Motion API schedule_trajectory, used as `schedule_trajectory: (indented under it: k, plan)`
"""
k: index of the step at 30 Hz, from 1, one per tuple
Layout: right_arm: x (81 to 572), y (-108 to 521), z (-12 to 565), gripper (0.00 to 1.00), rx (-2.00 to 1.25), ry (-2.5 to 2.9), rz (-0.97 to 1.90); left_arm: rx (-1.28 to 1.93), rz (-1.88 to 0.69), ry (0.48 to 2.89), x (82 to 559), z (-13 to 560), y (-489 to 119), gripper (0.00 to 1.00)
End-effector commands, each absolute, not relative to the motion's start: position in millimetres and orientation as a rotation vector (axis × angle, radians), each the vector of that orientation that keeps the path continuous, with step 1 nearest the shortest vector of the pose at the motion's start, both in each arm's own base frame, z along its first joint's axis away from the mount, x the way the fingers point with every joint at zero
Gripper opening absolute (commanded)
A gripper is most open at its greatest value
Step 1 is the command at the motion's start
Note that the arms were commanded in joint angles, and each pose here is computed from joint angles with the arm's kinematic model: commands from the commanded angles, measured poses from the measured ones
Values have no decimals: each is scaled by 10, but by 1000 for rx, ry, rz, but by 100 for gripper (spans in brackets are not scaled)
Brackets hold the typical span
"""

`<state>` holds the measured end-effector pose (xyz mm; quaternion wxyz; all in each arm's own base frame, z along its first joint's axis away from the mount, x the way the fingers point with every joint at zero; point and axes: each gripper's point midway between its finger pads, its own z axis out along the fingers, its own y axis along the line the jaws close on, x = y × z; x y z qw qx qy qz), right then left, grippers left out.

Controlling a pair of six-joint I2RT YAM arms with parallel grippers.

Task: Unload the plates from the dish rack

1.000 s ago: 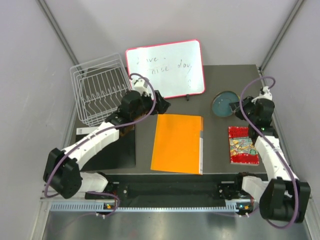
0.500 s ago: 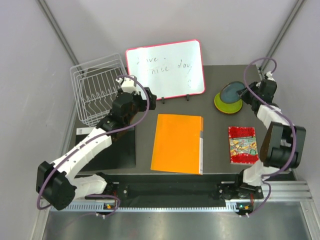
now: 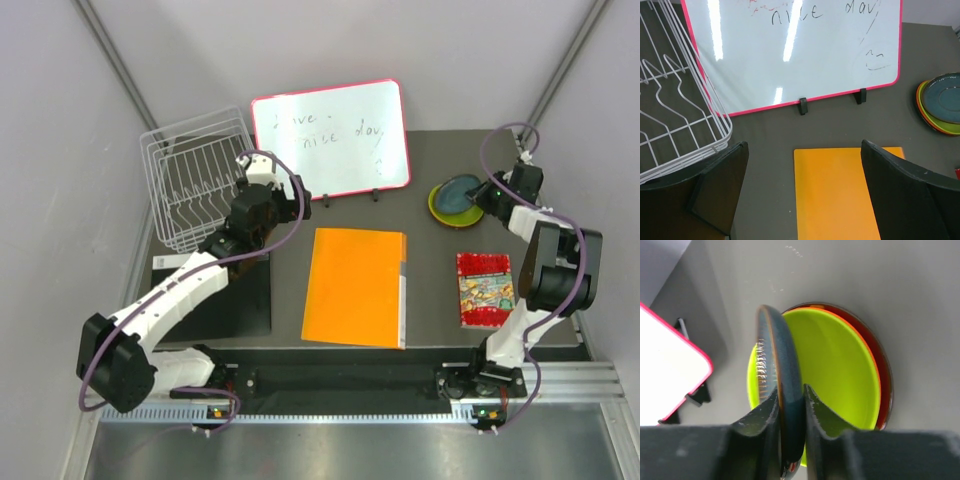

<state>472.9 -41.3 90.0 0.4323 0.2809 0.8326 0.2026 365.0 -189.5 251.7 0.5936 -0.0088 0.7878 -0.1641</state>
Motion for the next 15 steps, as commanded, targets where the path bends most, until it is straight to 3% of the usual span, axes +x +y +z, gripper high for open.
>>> schedule_trajectory:
  k: [1, 4, 5, 8, 11, 13, 15]
  plan:
    - [4885, -393, 1113, 35, 609, 2003, 549, -32, -387, 1793, 3705, 2603, -1885, 98]
    - [4837, -379, 1053, 41, 601, 2029, 545, -28, -390, 1804, 3698, 2576, -1890, 98]
    - [4824, -389, 1050, 51, 605, 2033, 536, -29, -387, 1807, 3693, 2567, -1884, 98]
    - [4780, -415, 1048, 68, 594, 2049, 503, -34, -386, 1809, 3682, 2557, -1873, 99]
    - [4723, -511, 1070, 73, 591, 2086, 396, -43, -387, 1814, 3669, 2549, -1858, 99]
    - [4713, -535, 1225, 99, 551, 2089, 299, -42, -393, 1816, 3665, 2549, -1866, 99]
    - [4651, -539, 1299, 100, 537, 2104, 235, -38, -392, 1815, 3663, 2574, -1866, 99]
